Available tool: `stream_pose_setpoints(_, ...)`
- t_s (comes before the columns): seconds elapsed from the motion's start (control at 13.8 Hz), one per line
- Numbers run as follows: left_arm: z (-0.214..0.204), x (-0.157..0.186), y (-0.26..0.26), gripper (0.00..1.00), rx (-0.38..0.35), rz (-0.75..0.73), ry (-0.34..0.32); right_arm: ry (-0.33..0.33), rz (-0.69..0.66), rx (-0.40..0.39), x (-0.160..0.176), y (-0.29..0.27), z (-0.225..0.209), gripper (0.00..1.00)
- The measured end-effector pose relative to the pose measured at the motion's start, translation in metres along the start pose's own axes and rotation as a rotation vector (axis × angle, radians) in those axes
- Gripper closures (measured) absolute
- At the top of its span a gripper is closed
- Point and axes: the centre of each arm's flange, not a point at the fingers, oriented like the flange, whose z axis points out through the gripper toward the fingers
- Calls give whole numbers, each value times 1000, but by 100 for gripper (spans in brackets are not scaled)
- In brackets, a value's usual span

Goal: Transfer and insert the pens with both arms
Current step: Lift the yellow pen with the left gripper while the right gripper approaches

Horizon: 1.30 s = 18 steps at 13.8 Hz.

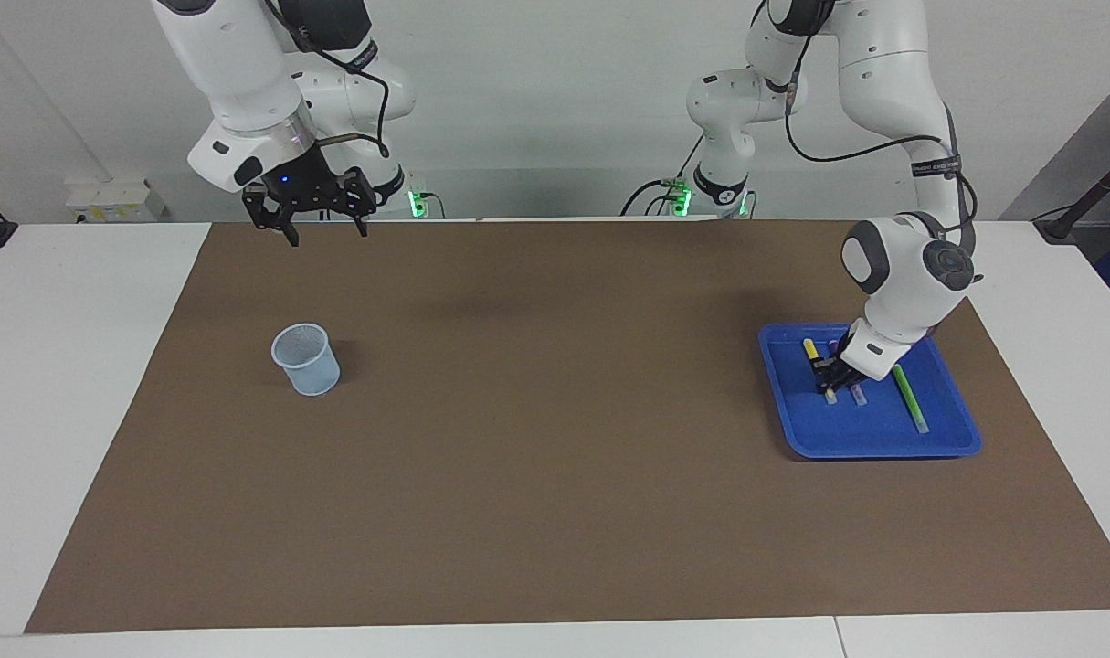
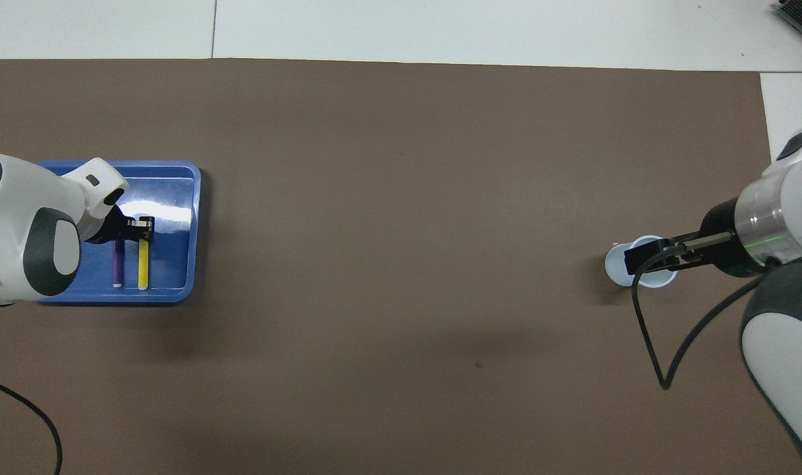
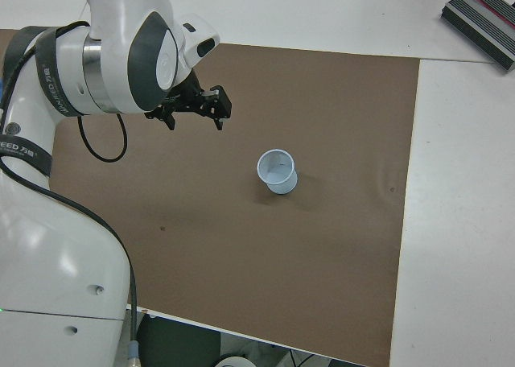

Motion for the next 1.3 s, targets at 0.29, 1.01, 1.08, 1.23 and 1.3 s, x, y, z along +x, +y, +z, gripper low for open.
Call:
stream_pose_setpoints(0.29, 0, 0, 0, 83, 0, 0, 0, 0, -1, 4, 0, -1, 0, 0)
stream_pose_setpoints(1.01, -69, 21, 14, 83, -12, -91, 16, 20, -22, 75, 2, -19, -2, 0)
stream_pose_setpoints(1.08, -78, 22, 18, 83, -16, -144, 29, 25, -21, 84, 2, -20, -2, 0)
stream_pose_setpoints(1.23, -99, 25, 32, 83, -48, -247, 48, 45, -19, 119, 5, -24, -2, 0)
stream_pose_setpoints(1.3, -111, 27, 40, 83, -67, -290, 54, 57, -13, 154, 7, -27, -1, 0)
